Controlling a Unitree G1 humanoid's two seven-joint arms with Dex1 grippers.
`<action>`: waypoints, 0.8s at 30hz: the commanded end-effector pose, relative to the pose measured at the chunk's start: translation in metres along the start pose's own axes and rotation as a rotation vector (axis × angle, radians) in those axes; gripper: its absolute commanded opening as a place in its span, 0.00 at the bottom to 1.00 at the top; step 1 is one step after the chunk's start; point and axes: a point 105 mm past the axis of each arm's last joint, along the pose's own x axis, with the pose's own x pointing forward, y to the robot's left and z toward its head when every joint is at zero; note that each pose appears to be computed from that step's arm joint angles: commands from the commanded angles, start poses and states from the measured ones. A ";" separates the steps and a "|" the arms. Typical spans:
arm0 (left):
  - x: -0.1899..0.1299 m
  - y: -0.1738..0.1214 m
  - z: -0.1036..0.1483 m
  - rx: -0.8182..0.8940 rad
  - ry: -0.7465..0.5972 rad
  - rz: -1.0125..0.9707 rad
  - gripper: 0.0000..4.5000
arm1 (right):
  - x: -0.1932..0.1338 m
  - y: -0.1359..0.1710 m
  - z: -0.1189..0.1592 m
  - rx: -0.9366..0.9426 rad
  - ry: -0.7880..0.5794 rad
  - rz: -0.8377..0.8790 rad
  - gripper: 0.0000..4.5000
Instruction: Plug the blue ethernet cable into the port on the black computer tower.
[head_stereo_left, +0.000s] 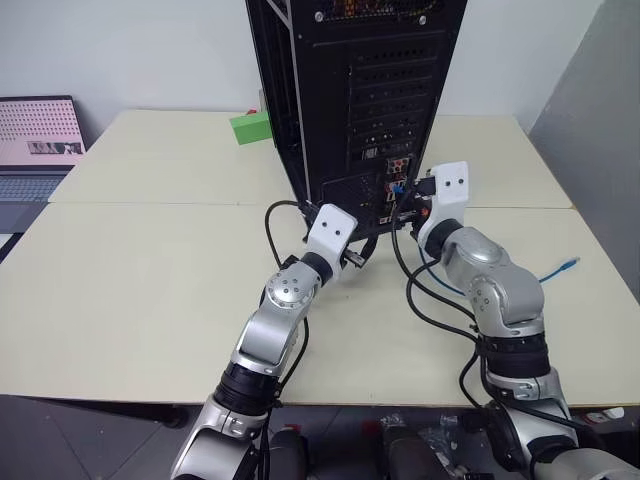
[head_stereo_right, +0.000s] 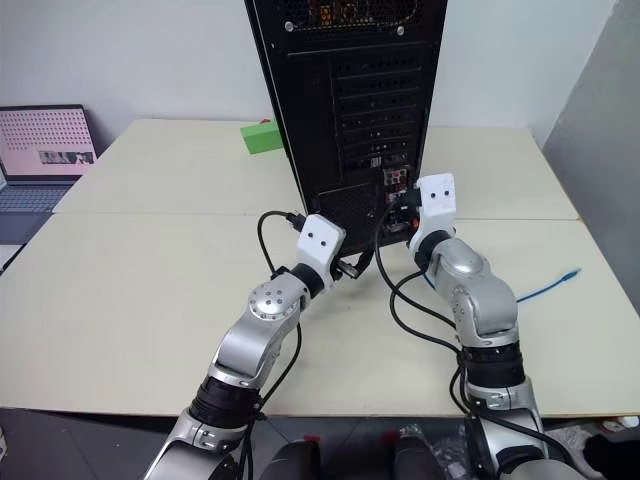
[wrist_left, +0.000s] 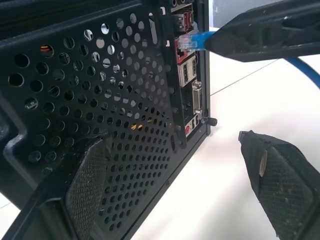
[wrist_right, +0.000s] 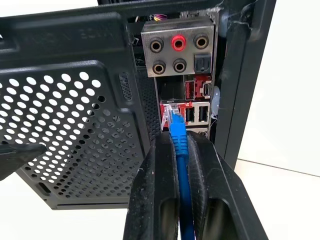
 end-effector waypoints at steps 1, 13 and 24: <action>-0.001 -0.003 0.018 0.012 -0.065 -0.003 0.95 | 0.001 0.002 0.016 -0.015 -0.061 0.005 0.00; -0.001 -0.003 0.018 0.016 -0.065 -0.003 0.95 | 0.005 0.004 0.019 -0.011 -0.073 0.003 0.00; -0.001 -0.004 0.018 0.017 -0.067 -0.004 0.95 | 0.005 0.014 0.026 -0.064 -0.095 0.037 0.00</action>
